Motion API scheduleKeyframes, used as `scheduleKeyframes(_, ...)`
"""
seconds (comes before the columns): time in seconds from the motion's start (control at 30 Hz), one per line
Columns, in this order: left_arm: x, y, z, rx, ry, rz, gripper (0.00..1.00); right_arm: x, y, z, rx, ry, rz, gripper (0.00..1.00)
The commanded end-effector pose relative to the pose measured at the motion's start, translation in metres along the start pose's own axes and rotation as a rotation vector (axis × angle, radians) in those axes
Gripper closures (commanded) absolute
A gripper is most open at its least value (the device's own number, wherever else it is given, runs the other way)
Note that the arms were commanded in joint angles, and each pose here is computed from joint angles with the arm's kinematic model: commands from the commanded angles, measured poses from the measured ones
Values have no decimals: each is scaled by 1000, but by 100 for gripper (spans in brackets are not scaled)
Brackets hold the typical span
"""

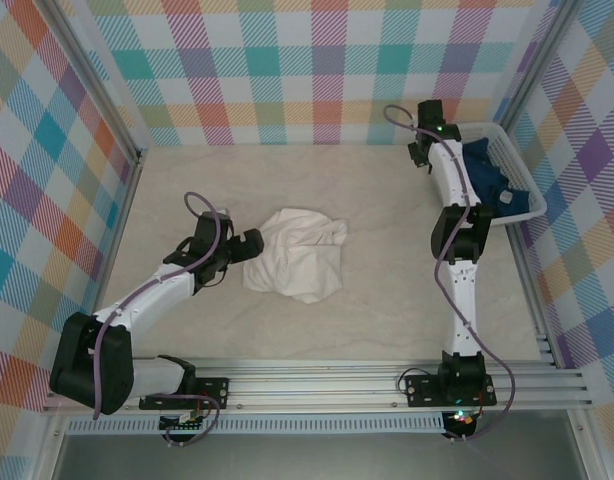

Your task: Fold the inside-out t-shirt

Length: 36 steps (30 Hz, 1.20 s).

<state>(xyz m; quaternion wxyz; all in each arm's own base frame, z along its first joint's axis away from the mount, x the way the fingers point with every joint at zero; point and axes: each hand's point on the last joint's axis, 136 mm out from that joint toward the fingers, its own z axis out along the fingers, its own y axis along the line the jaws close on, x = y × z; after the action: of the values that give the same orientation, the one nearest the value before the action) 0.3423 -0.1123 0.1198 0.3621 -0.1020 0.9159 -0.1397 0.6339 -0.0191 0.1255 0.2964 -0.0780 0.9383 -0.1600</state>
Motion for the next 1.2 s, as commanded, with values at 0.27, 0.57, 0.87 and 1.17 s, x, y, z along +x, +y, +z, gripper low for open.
scheduleKeyframes(0.27, 16, -46, -1, 214, 111, 75, 5, -11, 148, -154, -455, -260, -70, 25)
scheduleKeyframes(0.57, 37, 0, 17, 43, 150, -6, 15, 125, 248, -230, -682, -123, -158, 23)
scheduleKeyframes(0.87, 55, 22, 11, -35, 171, -15, 12, 167, 297, -250, -882, -66, -261, 23)
scheduleKeyframes(1.17, 44, 10, 8, 11, 149, -6, 15, 100, 197, -125, -566, -11, 56, 32)
